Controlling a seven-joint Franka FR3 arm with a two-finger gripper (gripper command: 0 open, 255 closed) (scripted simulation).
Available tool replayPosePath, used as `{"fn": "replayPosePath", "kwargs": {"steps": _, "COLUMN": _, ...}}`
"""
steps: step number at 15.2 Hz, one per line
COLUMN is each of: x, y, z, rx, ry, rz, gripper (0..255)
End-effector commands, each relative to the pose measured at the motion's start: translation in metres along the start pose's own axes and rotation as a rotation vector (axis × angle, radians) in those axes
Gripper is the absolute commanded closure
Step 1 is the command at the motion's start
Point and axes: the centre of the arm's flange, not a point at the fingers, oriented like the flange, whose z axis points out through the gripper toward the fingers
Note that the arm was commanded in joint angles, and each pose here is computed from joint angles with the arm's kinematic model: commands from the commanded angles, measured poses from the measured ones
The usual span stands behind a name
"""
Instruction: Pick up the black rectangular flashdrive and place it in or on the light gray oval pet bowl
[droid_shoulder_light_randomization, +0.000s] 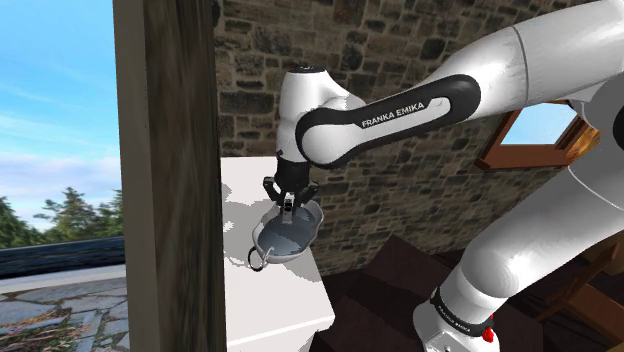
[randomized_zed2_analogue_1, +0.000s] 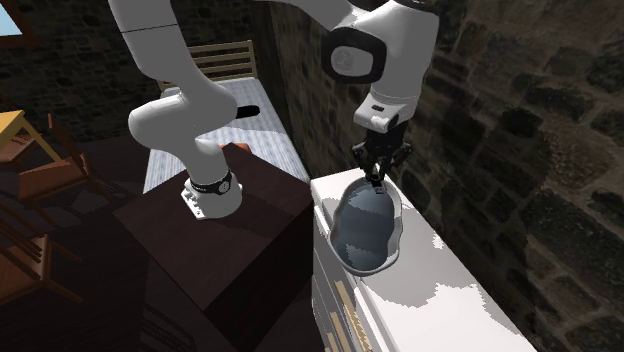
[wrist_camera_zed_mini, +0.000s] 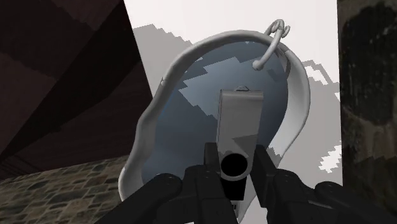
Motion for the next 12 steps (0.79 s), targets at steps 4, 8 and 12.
{"fn": "replayPosePath", "kwargs": {"steps": 4, "x": 0.038, "y": 0.007, "z": 0.013, "rx": 0.0, "ry": 0.001, "rz": -0.001, "gripper": 255}}
{"fn": "replayPosePath", "kwargs": {"steps": 8, "x": 0.038, "y": 0.007, "z": 0.034, "rx": 0.0, "ry": 0.001, "rz": -0.001, "gripper": 255}}
{"fn": "replayPosePath", "kwargs": {"steps": 12, "x": 0.037, "y": 0.007, "z": 0.055, "rx": 0.0, "ry": 0.001, "rz": -0.001, "gripper": 255}}
